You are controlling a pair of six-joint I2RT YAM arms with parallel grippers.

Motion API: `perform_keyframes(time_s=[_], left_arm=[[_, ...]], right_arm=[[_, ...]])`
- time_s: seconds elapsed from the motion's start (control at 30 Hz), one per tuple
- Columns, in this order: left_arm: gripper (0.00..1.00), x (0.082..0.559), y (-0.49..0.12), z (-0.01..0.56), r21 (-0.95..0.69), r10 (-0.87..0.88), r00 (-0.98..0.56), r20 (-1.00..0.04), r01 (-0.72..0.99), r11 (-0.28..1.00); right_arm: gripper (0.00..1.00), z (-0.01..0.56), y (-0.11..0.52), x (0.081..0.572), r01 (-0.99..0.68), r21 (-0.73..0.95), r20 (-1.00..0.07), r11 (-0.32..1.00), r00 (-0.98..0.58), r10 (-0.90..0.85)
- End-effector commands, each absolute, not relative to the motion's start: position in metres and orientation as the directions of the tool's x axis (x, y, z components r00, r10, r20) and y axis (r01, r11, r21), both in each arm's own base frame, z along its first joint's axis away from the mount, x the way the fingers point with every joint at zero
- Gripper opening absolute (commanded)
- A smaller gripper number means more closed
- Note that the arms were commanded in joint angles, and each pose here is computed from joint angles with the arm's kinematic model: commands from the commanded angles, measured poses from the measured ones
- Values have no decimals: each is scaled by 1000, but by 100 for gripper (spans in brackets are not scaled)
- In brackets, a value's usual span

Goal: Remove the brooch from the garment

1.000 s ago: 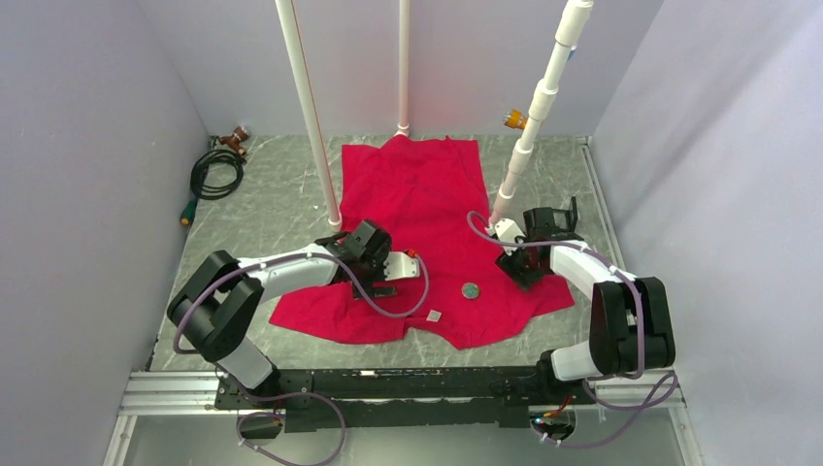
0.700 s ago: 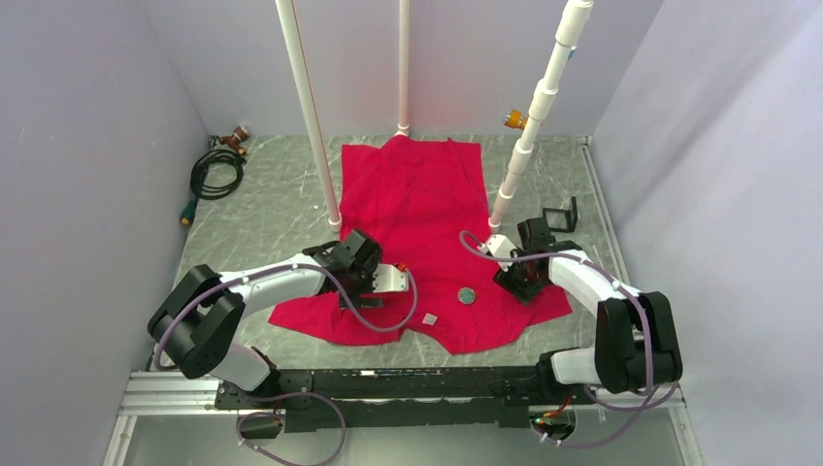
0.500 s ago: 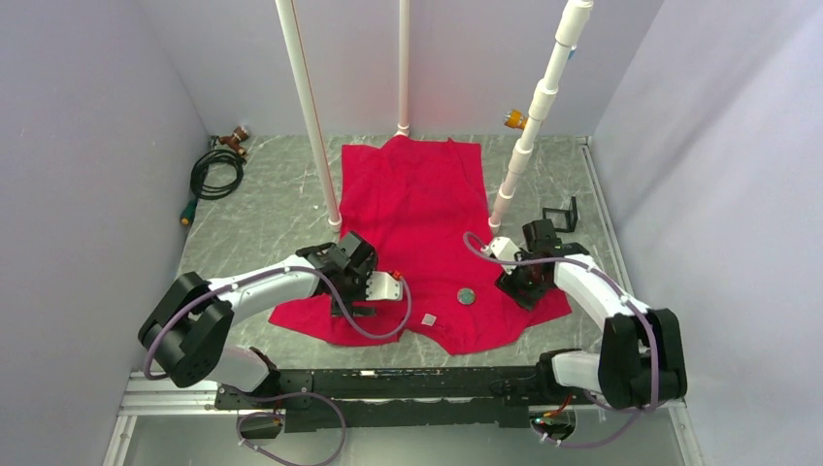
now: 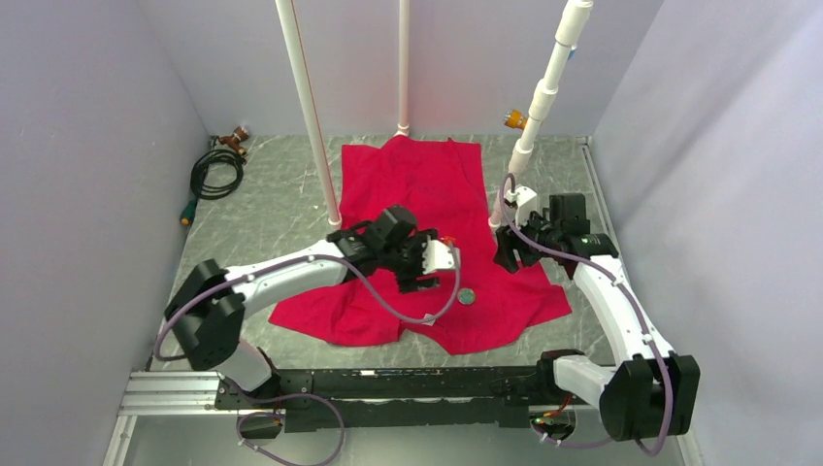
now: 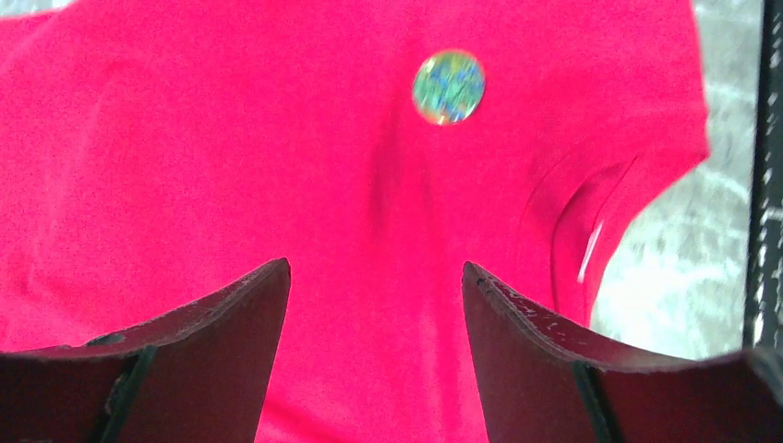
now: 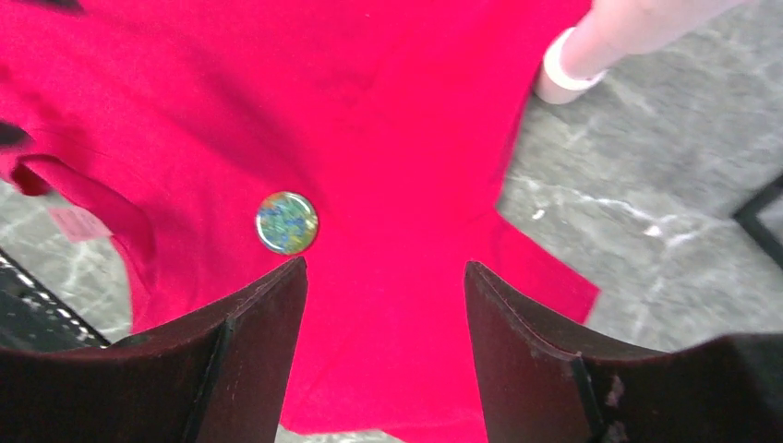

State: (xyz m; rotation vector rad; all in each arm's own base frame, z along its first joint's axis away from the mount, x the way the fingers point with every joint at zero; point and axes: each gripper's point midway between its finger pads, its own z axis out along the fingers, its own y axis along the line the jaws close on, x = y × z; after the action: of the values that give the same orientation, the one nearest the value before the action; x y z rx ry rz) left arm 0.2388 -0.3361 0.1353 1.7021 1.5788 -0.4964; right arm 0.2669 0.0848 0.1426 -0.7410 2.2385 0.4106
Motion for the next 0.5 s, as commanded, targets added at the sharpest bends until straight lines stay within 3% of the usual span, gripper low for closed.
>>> perform_keyframes(time_s=[0.0, 0.2, 0.33, 0.47], left_arm=[[72, 226, -390, 142, 210, 579, 162, -799, 978, 15], [61, 224, -420, 127, 288, 495, 230, -838, 957, 42], [58, 223, -436, 118, 407, 492, 341, -801, 913, 29], [55, 211, -444, 108, 482, 486, 433, -759, 876, -28]], right_arm=[[65, 138, 107, 268, -621, 221, -738, 752, -611, -288], [48, 120, 112, 282, -529, 325, -678, 784, -708, -197], [46, 112, 128, 277, -543, 440, -628, 715, -755, -187], [35, 98, 134, 276, -529, 496, -584, 689, -790, -187]])
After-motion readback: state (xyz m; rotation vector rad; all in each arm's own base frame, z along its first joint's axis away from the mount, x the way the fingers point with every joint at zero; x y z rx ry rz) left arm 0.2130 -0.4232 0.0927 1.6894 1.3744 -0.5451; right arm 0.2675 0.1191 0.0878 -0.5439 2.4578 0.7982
